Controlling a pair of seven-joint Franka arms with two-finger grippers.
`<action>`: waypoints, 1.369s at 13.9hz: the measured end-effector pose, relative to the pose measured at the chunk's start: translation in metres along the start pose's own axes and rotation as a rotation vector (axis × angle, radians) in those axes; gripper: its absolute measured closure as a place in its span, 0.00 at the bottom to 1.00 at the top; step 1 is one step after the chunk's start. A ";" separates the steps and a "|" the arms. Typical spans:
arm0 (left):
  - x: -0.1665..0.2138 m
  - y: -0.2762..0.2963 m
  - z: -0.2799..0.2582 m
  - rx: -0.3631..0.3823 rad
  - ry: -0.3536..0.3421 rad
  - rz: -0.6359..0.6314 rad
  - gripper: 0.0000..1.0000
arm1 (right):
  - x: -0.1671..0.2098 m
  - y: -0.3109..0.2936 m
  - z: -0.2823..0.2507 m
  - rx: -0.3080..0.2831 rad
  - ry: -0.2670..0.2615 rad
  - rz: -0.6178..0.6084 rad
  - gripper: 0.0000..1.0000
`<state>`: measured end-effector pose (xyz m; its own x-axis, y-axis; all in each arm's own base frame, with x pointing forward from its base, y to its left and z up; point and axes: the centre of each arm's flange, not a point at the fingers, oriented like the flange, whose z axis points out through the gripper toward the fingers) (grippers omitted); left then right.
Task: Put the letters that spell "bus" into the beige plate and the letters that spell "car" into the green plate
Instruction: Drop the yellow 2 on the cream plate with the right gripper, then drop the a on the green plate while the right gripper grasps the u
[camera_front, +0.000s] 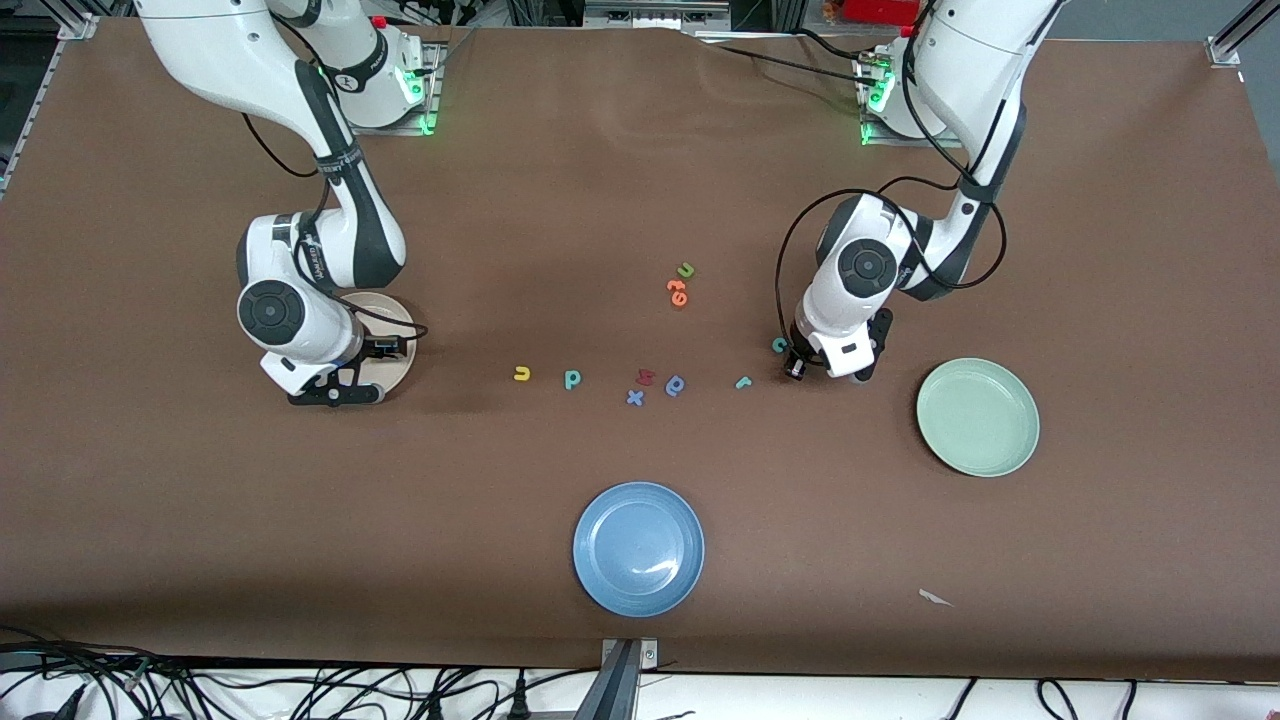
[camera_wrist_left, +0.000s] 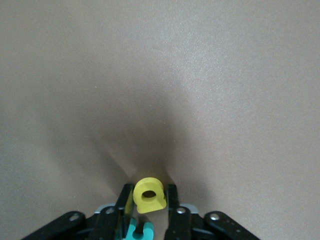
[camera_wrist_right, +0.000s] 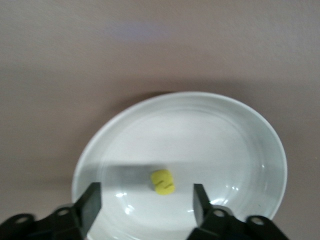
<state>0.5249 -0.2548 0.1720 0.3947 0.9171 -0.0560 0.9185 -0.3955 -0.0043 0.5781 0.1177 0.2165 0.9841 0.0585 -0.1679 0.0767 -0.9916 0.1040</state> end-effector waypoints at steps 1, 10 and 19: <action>0.000 0.000 0.000 0.000 0.001 0.001 0.70 | 0.001 -0.012 -0.006 0.011 0.011 -0.002 0.01; 0.003 0.006 -0.007 0.026 0.023 0.130 0.70 | 0.023 -0.163 -0.049 0.112 0.105 0.227 0.07; 0.127 0.039 -0.079 0.191 0.060 0.773 0.70 | 0.026 -0.219 0.009 0.104 0.093 0.235 0.21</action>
<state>0.6134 -0.1497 0.2433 0.9237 0.3784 -0.0593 0.3657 -0.9174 -0.1571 0.5852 0.3351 0.1803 0.9838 -0.1690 -0.0595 -0.1677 -0.9855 0.0271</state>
